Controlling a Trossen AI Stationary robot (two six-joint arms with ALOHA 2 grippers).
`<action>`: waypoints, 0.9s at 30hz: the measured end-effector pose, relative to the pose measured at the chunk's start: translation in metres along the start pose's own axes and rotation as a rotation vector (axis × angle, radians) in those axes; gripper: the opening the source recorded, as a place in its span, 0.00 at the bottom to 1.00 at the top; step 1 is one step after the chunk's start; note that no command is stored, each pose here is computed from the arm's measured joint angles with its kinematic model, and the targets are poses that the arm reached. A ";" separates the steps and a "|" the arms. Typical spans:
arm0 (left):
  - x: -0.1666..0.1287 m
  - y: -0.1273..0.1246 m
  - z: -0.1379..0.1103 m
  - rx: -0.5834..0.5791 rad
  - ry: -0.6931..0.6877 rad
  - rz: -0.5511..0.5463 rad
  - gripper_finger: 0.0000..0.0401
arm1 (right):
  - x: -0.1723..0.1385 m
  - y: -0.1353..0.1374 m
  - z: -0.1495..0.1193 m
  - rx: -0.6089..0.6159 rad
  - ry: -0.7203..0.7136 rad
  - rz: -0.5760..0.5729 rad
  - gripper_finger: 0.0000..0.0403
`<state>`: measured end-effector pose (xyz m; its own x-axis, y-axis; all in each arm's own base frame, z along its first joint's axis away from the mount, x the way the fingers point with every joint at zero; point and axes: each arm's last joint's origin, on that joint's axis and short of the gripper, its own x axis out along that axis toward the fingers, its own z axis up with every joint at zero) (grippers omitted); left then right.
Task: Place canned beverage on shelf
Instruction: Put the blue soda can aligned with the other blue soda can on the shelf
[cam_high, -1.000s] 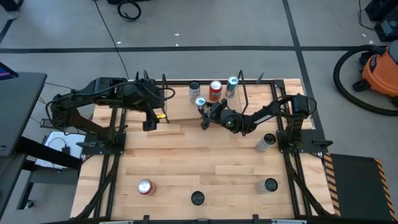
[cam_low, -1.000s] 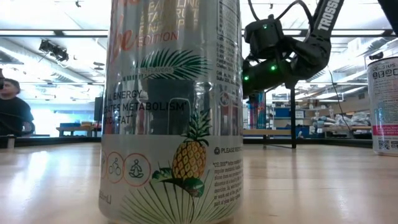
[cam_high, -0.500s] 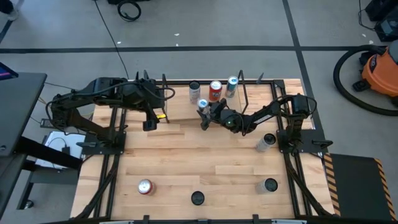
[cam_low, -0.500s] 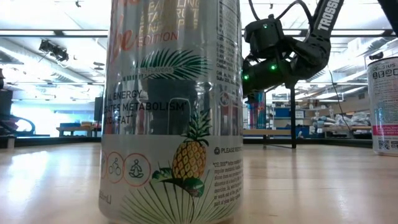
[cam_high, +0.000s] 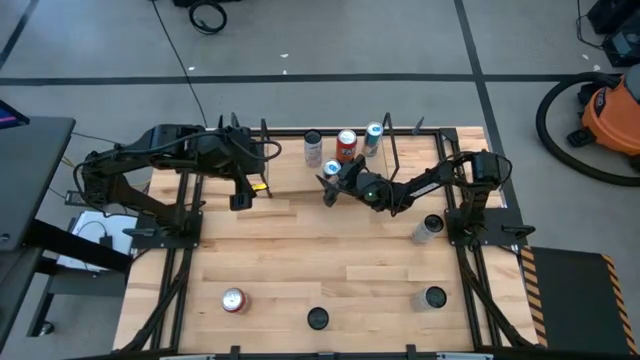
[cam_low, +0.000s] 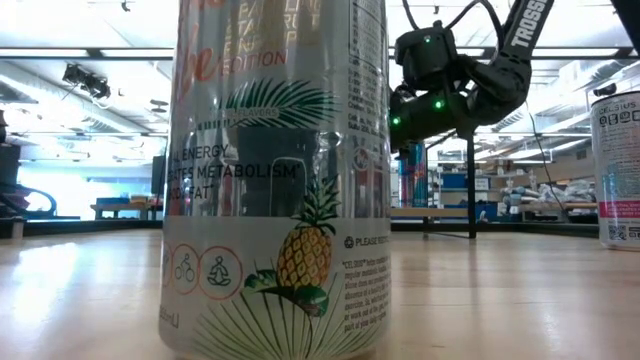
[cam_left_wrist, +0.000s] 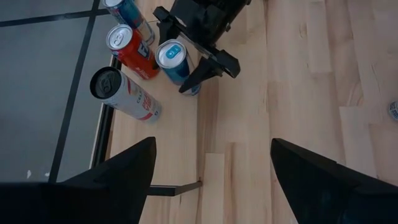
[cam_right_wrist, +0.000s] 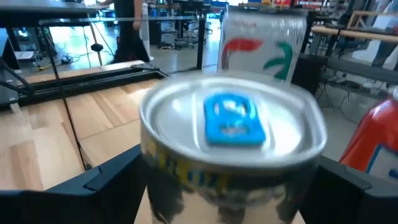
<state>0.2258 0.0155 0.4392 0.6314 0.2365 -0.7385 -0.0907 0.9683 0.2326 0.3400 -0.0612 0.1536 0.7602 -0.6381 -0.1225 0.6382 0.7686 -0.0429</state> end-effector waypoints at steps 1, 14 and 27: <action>0.000 0.000 0.000 0.000 0.000 0.000 0.79 | -0.001 0.000 0.002 -0.009 -0.005 0.000 0.88; 0.000 0.000 0.000 0.000 0.000 0.000 0.79 | -0.009 -0.005 0.029 -0.105 -0.065 -0.009 0.88; 0.000 0.000 0.000 -0.007 0.000 0.000 0.79 | -0.019 -0.010 0.050 -0.129 -0.104 -0.005 0.87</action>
<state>0.2258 0.0155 0.4391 0.6312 0.2361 -0.7388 -0.0958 0.9690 0.2279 0.3255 -0.0595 0.2063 0.7700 -0.6378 -0.0191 0.6259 0.7608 -0.1714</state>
